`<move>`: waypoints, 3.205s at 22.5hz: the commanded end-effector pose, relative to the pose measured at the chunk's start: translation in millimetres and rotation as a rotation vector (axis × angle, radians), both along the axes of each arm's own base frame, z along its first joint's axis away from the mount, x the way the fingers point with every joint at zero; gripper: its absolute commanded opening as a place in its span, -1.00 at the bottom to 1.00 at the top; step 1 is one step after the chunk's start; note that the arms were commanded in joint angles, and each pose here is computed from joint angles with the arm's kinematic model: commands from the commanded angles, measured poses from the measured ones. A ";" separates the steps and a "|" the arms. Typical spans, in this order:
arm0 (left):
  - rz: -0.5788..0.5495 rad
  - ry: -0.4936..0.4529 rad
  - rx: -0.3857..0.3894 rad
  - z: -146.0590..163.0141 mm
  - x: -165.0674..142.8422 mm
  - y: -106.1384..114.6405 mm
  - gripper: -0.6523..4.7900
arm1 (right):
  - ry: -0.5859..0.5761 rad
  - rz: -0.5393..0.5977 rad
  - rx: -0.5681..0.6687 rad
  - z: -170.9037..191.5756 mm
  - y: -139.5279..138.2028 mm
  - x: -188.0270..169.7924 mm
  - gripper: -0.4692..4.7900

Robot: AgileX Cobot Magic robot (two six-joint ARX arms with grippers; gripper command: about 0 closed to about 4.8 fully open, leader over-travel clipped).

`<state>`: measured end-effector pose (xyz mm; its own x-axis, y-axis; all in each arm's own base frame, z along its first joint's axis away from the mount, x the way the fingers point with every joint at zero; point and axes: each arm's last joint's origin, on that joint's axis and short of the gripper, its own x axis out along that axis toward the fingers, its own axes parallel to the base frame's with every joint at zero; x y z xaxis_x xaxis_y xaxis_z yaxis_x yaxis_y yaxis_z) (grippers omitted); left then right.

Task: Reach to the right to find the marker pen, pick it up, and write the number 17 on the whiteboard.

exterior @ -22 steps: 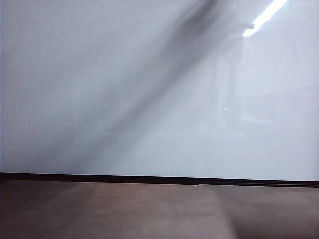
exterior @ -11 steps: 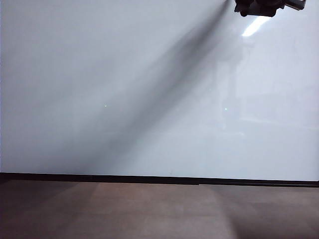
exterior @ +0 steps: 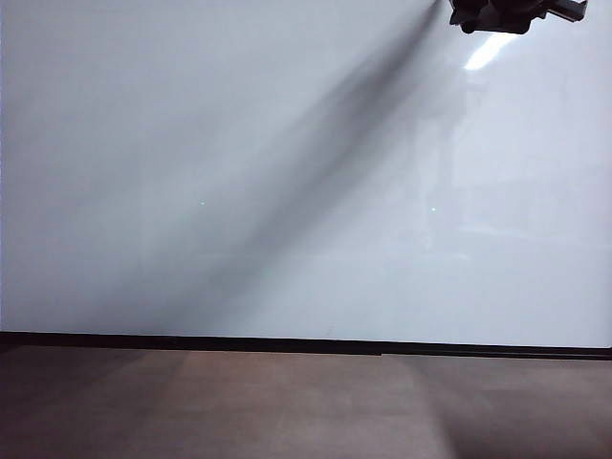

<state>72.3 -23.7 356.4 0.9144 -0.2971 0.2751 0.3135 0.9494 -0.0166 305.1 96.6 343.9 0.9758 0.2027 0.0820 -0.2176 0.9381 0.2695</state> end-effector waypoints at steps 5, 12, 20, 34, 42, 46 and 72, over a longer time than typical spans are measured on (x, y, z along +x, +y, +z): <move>0.002 -0.019 -0.002 3.0 -1.0 0.4 -0.78 | -0.014 0.049 0.007 26.6 -3.2 -33.5 -0.84; 0.003 -0.014 0.000 1.0 -0.1 0.1 -0.78 | -0.063 0.053 0.019 31.1 -1.3 -78.1 -0.84; -0.026 -0.033 0.002 -23.0 5.4 -2.6 -0.78 | -0.095 0.043 -0.007 42.3 -14.6 -109.9 -0.84; -0.019 0.036 0.022 -126.4 4.0 -1.8 -0.78 | -0.096 0.052 -0.021 50.0 -24.8 -133.6 -0.84; 0.074 0.146 0.051 -164.5 18.2 3.6 -0.78 | -0.074 0.077 -0.026 47.9 -22.5 -134.4 -0.84; 0.165 0.188 0.054 -178.3 23.0 12.1 -0.78 | -0.075 0.085 -0.027 47.9 -22.1 -134.3 -0.84; 0.287 0.231 0.047 -186.4 25.0 23.9 -0.78 | -0.055 0.085 -0.035 45.7 -21.9 -133.6 -0.84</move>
<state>97.4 0.4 168.7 0.9992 -0.0237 0.0333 0.0242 0.9996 -0.0153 172.7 75.0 387.3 0.9513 0.2864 0.1137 -0.3053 0.9264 0.2206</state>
